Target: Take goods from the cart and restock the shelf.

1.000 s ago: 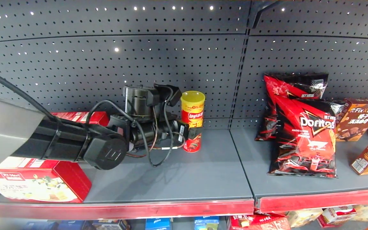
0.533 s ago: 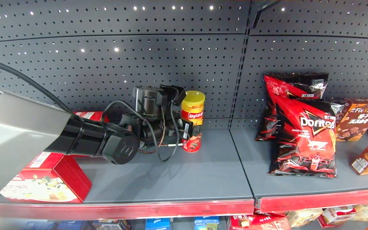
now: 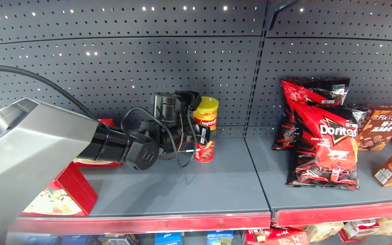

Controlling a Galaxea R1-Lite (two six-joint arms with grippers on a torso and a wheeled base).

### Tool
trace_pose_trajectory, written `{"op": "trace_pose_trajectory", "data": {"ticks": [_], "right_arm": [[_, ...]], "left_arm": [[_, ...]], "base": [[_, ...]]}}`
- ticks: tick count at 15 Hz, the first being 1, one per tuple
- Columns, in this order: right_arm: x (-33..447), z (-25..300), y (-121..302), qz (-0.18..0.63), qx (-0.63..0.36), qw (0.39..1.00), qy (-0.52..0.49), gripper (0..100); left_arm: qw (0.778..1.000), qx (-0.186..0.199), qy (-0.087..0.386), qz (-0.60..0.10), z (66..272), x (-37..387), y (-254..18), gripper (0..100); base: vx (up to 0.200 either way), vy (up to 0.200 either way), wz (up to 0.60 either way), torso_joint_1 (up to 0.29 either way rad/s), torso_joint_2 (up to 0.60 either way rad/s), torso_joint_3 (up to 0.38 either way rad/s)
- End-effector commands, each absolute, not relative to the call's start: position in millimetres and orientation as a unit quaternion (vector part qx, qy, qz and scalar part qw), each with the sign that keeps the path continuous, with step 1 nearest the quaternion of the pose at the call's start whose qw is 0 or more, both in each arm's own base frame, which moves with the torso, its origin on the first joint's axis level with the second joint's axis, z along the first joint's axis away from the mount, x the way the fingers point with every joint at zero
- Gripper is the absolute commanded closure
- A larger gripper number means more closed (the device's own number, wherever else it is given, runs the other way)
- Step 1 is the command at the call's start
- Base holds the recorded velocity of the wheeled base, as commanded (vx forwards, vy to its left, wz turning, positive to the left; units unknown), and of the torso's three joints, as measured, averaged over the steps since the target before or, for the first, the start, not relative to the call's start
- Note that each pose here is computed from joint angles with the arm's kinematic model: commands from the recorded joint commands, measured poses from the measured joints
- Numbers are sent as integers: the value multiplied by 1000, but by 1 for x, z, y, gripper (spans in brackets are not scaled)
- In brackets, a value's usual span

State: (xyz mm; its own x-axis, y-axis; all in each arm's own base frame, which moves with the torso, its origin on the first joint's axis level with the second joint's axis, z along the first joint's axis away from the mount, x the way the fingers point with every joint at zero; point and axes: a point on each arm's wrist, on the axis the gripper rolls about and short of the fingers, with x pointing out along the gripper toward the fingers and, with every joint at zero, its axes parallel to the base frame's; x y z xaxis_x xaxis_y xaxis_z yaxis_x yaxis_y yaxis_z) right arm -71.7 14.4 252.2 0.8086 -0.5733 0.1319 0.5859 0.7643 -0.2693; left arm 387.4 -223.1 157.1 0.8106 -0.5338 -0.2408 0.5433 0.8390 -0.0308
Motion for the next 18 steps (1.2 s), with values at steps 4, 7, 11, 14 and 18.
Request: {"op": "trace_pose_trajectory", "data": {"ticks": [4,7,11,14,18], "right_arm": [[-71,252,14,-309,-152,939,-19,100],[-72,252,15,-311,-152,938,-19,100],[-73,253,15,-311,-152,938,-22,100],[-73,253,15,-311,-152,938,-24,100],[-75,250,15,-310,-152,938,-25,100]], "left_arm": [[954,14,122,-275,144,403,-231,0],[956,14,121,-265,138,406,-233,0],[956,-3,119,-269,140,403,-239,100],[955,-3,119,-271,140,403,-240,100],[953,-2,121,-279,140,397,-247,100]], "base": [[0,0,0,0,0,0],[0,0,0,0,0,0],[0,0,0,0,0,0],[0,0,0,0,0,0],[0,0,0,0,0,0]]}}
